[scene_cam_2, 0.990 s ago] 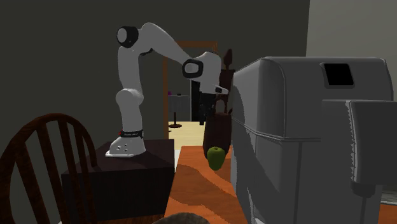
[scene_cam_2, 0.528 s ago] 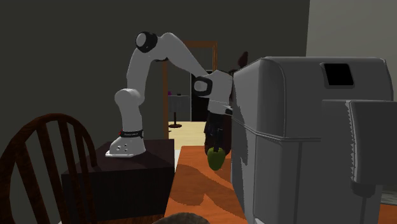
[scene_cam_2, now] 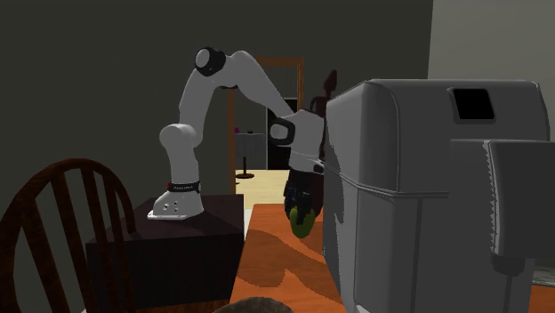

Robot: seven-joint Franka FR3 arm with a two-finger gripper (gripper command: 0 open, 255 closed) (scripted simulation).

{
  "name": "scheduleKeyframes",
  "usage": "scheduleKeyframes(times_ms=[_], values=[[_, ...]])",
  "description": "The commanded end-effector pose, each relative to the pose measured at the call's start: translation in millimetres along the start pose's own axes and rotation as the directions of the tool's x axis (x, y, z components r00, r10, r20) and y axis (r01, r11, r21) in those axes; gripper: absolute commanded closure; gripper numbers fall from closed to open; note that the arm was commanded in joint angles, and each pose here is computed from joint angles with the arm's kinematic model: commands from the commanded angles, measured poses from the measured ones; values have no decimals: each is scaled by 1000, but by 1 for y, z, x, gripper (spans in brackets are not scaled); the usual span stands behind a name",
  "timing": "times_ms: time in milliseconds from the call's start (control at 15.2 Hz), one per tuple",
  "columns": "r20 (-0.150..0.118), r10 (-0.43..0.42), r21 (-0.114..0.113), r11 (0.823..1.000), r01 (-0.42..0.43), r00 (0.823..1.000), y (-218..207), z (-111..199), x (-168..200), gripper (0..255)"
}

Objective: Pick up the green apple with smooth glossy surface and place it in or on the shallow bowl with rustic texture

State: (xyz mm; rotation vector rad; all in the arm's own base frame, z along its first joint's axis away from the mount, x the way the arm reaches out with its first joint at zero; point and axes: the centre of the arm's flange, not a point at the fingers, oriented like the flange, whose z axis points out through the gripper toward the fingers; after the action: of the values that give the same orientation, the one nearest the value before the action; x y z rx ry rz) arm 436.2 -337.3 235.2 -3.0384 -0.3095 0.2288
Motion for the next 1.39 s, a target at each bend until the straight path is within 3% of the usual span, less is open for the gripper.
scheduleKeyframes(times_ms=[0, 330, 396, 990, 1320], values=[[-4, -9, -9, 1000, 9, 1000, -6, 6, 7, 0], [-4, -9, -9, 1000, 9, 1000, -6, 6, 7, 0], [-4, -9, -9, 1000, 9, 1000, -6, 6, 7, 255], [-4, -9, -9, 1000, 9, 1000, -6, 6, 7, 255], [-4, -9, -9, 1000, 9, 1000, -8, -20, 3, 255]])
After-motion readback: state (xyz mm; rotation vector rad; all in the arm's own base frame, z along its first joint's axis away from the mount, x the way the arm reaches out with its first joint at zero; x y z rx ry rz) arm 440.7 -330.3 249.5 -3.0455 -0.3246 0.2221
